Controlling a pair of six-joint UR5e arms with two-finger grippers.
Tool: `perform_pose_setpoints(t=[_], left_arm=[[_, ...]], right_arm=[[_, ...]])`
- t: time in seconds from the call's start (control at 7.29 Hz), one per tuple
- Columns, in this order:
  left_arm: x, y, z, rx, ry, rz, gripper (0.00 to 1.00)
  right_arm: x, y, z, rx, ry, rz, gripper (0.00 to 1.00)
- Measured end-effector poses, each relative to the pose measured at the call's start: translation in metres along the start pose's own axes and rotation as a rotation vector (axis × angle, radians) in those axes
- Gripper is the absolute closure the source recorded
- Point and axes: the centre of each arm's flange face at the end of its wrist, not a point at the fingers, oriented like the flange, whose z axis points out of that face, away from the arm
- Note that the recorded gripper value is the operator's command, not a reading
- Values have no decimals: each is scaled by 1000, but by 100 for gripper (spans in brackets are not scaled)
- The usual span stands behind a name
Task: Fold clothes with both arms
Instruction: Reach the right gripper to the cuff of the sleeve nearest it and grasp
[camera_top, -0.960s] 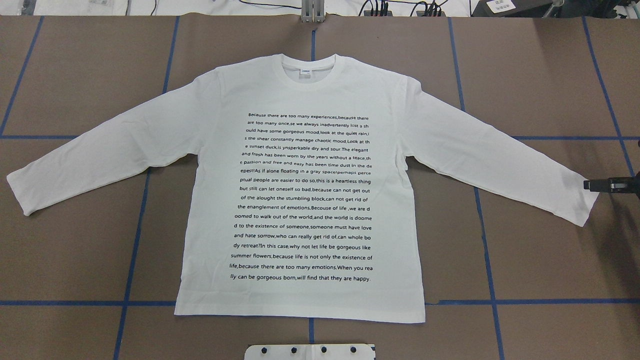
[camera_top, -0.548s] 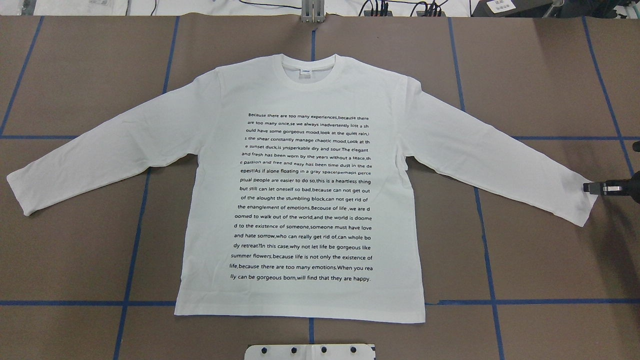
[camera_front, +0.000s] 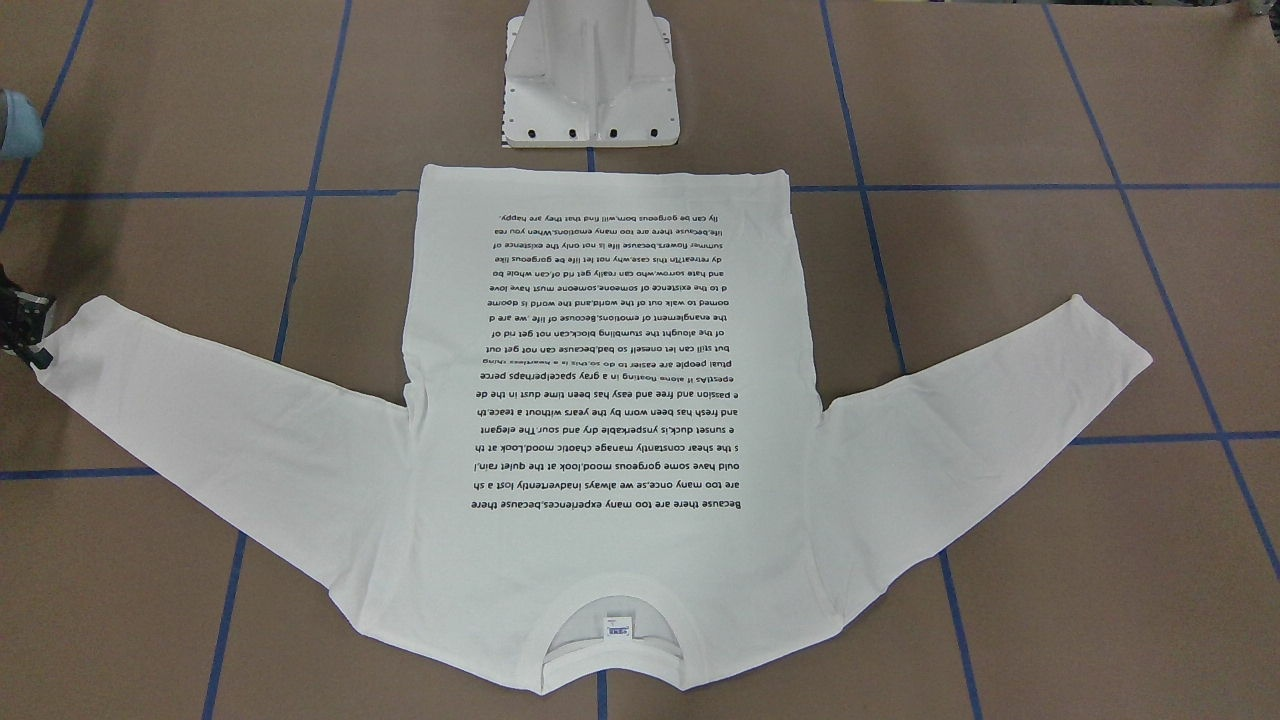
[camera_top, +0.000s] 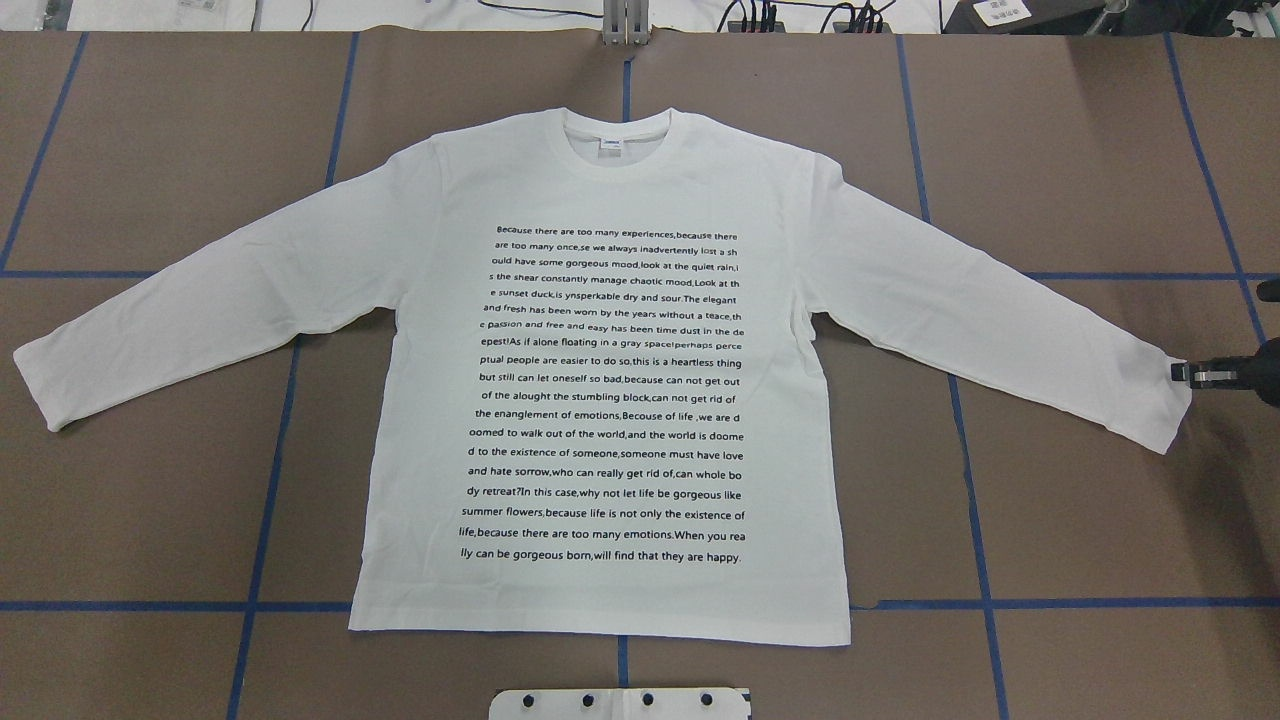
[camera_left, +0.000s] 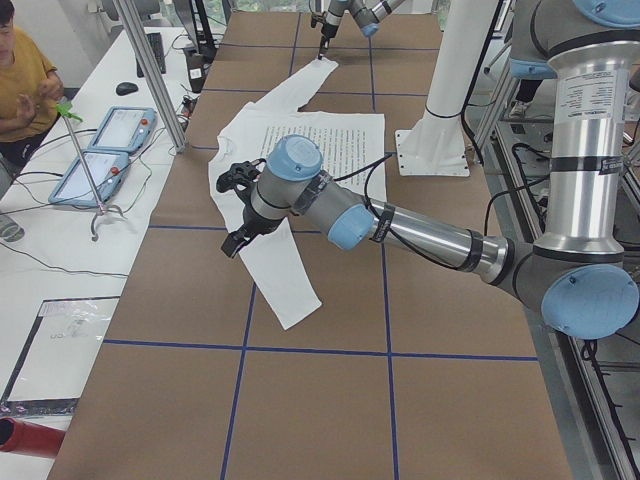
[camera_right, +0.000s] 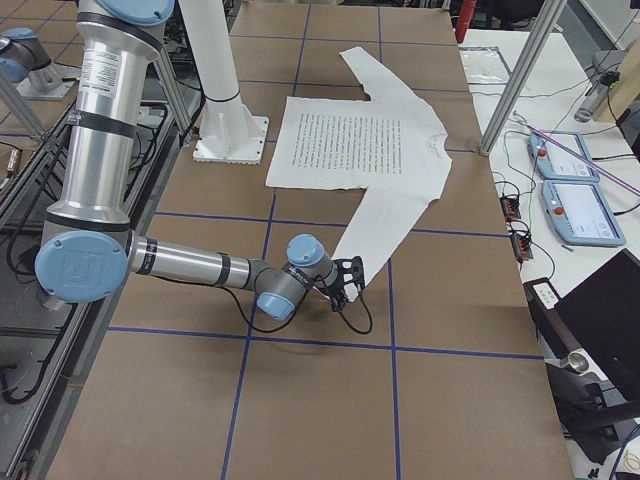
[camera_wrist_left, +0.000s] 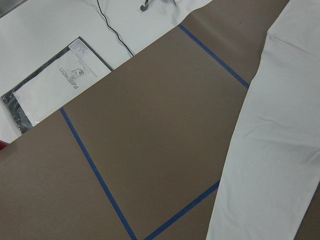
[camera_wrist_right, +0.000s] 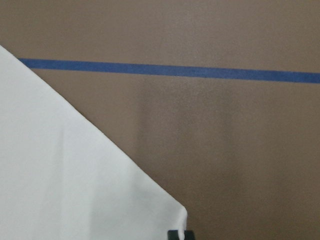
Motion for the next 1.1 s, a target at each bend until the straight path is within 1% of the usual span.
perform_pose_setpoints(t=[0.27, 0.41, 0.55, 0.82, 1.1], left_arm=[[-1, 1, 1, -2, 0, -1, 0], [-1, 1, 1, -2, 0, 0, 0], [-1, 2, 1, -3, 0, -2, 0], [-2, 3, 3, -6, 0, -4, 0], [-3, 3, 3, -8, 1, -6, 0]], right_arm=[[-14, -13, -17, 14, -18, 2, 100], [-30, -30, -34, 23, -8, 18, 100], [-63, -56, -58, 35, 15, 32, 100], [-147, -125, -104, 76, 93, 63, 100], [-245, -194, -134, 84, 151, 105, 100]])
